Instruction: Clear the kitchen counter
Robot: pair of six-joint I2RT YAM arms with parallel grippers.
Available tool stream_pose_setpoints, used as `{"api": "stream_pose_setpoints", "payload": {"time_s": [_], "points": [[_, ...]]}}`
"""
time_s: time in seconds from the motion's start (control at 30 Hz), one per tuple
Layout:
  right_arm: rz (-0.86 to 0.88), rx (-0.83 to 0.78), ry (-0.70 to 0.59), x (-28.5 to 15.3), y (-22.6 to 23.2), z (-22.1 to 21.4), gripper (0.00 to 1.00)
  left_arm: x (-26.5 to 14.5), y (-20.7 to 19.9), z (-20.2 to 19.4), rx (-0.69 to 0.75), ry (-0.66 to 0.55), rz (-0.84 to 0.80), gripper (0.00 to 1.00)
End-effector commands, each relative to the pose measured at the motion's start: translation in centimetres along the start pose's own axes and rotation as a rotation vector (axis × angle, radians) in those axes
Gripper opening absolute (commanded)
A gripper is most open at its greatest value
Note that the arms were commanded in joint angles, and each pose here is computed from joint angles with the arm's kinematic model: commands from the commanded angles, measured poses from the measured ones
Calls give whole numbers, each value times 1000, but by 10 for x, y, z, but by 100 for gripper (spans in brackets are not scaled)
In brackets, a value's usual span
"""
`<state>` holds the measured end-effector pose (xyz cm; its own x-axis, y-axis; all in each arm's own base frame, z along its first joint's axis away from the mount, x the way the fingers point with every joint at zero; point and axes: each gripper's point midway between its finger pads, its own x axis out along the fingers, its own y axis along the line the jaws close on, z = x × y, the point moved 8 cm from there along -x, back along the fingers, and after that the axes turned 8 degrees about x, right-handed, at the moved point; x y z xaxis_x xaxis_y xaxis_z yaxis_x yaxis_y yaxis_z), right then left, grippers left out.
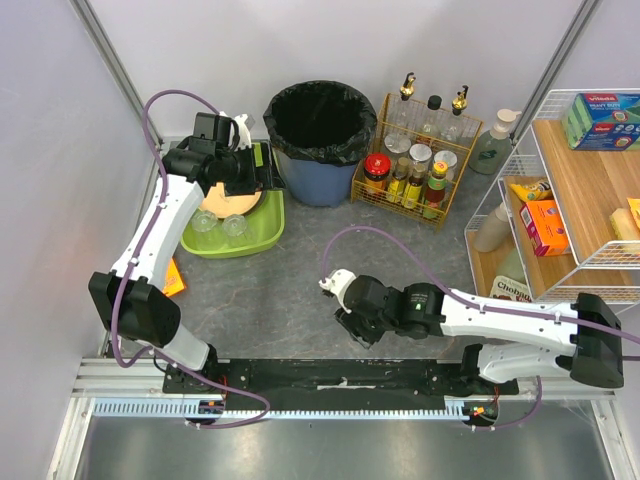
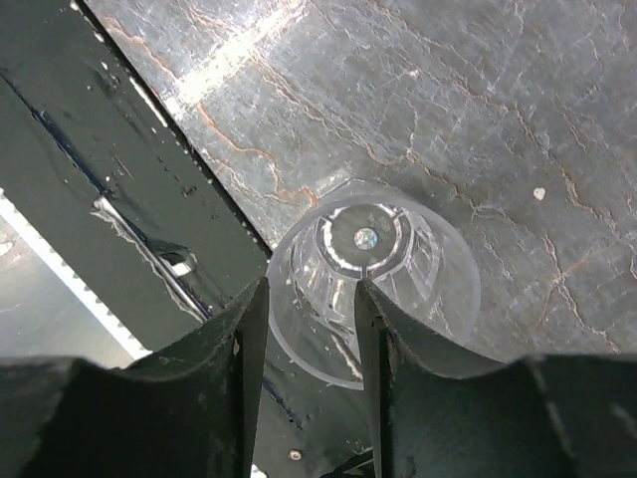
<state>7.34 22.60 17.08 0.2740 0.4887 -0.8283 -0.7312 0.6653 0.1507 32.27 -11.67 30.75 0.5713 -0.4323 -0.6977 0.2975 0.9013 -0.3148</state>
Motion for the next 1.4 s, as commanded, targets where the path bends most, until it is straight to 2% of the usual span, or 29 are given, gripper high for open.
{"api": "stream_pose_setpoints", "payload": {"time_s": [0.0, 0.2, 0.33, 0.5, 0.7, 0.83, 0.97, 1.2, 1.37], "points": [[-10, -7, 45, 6, 1, -5, 45, -3, -6, 8, 12, -43, -40, 89], [-24, -7, 45, 14, 2, -4, 43, -9, -6, 9, 19, -58, -32, 89], [-50, -1, 47, 18, 1, -3, 49, -9, -6, 9, 17, -56, -31, 89], [-47, 7, -34, 7, 2, 9, 60, -10, -6, 9, 16, -59, -33, 89], [-78, 11, -84, -3, 0, 20, 65, -10, -7, 9, 13, -59, -34, 89], [-85, 14, -69, -1, -1, 16, 66, -11, -7, 7, 12, -56, -33, 89], [-97, 25, -41, 6, -2, 10, 61, -11, -7, 7, 13, -58, -33, 89], [-168, 47, -26, 21, -10, -1, 34, -17, -11, 7, 8, -65, -57, 89], [-190, 52, -53, 23, -9, 8, 29, -24, -16, 8, 7, -81, -84, 89]]}}
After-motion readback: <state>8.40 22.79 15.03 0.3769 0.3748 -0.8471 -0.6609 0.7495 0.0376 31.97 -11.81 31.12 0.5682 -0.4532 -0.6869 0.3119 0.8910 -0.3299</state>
